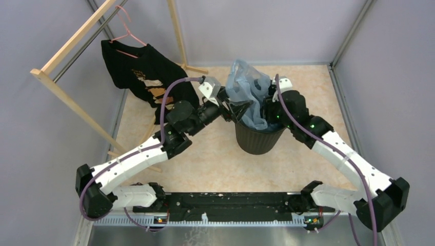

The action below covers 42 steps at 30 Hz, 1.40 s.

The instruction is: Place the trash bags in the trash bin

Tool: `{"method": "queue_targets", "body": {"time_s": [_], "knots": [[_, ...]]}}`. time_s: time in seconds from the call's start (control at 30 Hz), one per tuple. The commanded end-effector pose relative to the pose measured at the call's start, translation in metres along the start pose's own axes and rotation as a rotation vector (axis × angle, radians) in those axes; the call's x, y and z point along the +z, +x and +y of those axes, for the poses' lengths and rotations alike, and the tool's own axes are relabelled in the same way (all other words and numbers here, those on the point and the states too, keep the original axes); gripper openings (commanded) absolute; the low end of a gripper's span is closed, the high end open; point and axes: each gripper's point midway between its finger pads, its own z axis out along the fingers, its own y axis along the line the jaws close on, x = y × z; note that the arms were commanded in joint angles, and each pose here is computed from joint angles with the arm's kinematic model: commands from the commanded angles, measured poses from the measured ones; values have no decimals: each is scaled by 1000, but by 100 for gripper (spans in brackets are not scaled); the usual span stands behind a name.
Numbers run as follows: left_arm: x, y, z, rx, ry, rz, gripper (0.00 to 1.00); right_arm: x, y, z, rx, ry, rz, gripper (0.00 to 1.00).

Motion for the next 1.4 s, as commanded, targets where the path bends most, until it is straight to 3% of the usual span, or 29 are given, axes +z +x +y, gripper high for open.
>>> {"method": "queue_targets", "body": {"time_s": [0.0, 0.3, 0.5, 0.63, 0.7, 0.9, 1.03, 1.23, 1.37], "knots": [[-16, -37, 17, 59, -115, -110, 79, -35, -31, -6, 23, 21, -70, 46], [-34, -56, 44, 89, -279, -168, 87, -87, -69, 1, 95, -36, -179, 55], [-36, -63, 43, 117, -271, -177, 90, -118, -103, 12, 106, -103, -254, 70], [-33, -65, 39, 125, -247, -172, 91, -136, -123, 44, 38, -283, -304, 89], [-30, -62, 38, 126, -238, -160, 90, -134, -124, 62, -16, -380, -284, 92], [-23, -50, 35, 117, -217, -124, 80, -118, -114, 89, -90, -493, -210, 92], [-19, -43, 37, 117, -221, -103, 67, -114, -105, 100, -134, -513, -191, 88], [-15, -37, 36, 119, -207, -87, 47, -94, -81, 82, -159, -370, -133, 63], [-16, -37, 37, 124, -215, -87, 31, -97, -80, 70, -131, -320, -172, 58]]}}
